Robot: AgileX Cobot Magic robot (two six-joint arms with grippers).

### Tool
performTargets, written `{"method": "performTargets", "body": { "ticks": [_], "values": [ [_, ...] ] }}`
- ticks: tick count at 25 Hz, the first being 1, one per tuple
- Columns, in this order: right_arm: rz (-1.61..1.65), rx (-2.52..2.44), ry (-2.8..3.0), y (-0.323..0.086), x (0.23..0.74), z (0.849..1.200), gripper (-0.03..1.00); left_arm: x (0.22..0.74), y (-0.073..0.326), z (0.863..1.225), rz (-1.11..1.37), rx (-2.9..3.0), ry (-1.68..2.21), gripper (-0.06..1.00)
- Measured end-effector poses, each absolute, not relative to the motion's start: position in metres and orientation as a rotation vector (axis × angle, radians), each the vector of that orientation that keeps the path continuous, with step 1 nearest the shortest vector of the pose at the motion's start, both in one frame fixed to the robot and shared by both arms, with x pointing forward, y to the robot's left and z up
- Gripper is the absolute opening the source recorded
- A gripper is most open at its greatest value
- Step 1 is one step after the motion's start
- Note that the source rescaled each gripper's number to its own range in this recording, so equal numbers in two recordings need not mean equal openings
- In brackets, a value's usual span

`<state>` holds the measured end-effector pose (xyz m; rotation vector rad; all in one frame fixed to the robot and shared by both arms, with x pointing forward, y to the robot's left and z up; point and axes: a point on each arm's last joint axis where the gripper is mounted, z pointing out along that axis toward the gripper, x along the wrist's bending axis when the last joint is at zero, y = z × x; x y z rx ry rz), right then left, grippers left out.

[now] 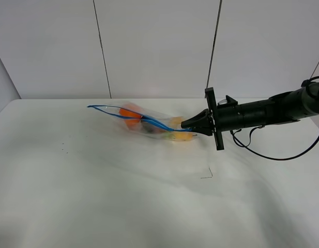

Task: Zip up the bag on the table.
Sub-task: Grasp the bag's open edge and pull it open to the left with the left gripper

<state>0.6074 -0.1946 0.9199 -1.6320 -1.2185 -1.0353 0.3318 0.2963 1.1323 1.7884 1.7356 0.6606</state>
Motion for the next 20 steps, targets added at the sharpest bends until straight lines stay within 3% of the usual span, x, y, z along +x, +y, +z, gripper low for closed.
{"method": "performTargets", "body": {
  "ticks": [8,20],
  "values": [
    [-1.036,-1.632,-1.218,-0.195,0.607,0.920,0.00,0.431,0.296,1.127,0.905,2.096,1.353,0.83],
    [-1.036,-1.632,-1.218,-0.195,0.607,0.920,0.00,0.529,0.298,1.126,1.792,2.103,0.528,0.83]
  ]
}}
